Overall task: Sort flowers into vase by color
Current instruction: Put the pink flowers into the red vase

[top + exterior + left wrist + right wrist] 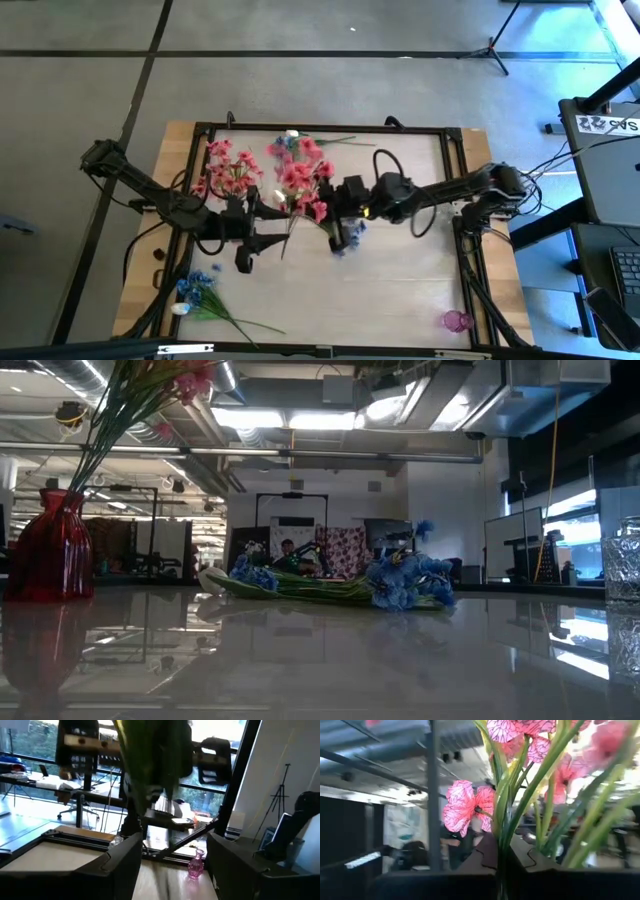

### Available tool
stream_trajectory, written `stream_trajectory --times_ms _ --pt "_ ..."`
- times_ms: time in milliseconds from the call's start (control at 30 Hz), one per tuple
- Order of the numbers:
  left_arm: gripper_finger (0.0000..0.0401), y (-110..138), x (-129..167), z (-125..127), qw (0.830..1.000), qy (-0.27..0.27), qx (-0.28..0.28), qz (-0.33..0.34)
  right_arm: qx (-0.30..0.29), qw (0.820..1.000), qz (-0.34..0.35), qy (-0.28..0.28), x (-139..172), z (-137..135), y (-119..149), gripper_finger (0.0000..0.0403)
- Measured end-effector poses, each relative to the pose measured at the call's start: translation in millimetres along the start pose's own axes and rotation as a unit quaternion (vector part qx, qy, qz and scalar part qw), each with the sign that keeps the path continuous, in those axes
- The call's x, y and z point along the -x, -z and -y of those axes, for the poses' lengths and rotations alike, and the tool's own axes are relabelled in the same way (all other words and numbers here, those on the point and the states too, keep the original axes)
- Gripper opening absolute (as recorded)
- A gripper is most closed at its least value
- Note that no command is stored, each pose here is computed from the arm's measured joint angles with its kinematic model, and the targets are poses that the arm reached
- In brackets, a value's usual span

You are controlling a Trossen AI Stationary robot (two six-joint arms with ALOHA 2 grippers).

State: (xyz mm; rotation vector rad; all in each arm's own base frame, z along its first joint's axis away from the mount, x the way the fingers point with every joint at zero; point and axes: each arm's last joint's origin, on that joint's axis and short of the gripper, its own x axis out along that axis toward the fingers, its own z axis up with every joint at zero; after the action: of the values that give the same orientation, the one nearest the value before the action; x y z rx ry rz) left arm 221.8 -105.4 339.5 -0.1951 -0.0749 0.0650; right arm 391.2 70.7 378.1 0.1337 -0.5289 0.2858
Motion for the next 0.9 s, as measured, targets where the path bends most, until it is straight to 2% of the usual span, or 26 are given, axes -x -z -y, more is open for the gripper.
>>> stream_trajectory --times_ms 100,333,433,567,700,833,900 --pt "0.0211 0.3 -1.4 -2.2 1.000 -0.017 -0.001 0.002 -0.004 1.000 0.007 -0.019 -1.2 1.8 13.4 0.0011" --pt "0.0193 6.4 -12.2 -10.0 0.999 -0.043 0.006 -0.005 -0.002 1.000 -0.002 -0.009 -4.9 6.7 24.7 0.0010" --pt "0.0163 7.6 -12.6 -9.6 0.999 -0.044 0.014 -0.007 -0.004 1.000 -0.027 0.009 -5.3 8.1 28.5 0.0030" --pt "0.0096 5.2 -8.1 -6.3 0.999 -0.050 0.003 -0.001 -0.005 0.999 -0.034 0.009 -5.2 7.6 30.7 0.0055" --pt "0.0018 0.8 0.2 -2.4 0.997 -0.073 -0.005 0.009 -0.005 0.999 -0.032 0.008 -5.2 7.4 29.8 0.0098" --pt "0.0010 -12.4 14.6 1.9 0.997 -0.068 -0.009 0.030 -0.001 1.000 -0.007 0.005 -5.1 6.2 18.6 0.0158" --pt "0.0007 -24.2 22.9 6.4 0.998 -0.049 -0.007 0.043 0.000 1.000 0.006 0.002 -4.4 4.3 6.2 0.0189"
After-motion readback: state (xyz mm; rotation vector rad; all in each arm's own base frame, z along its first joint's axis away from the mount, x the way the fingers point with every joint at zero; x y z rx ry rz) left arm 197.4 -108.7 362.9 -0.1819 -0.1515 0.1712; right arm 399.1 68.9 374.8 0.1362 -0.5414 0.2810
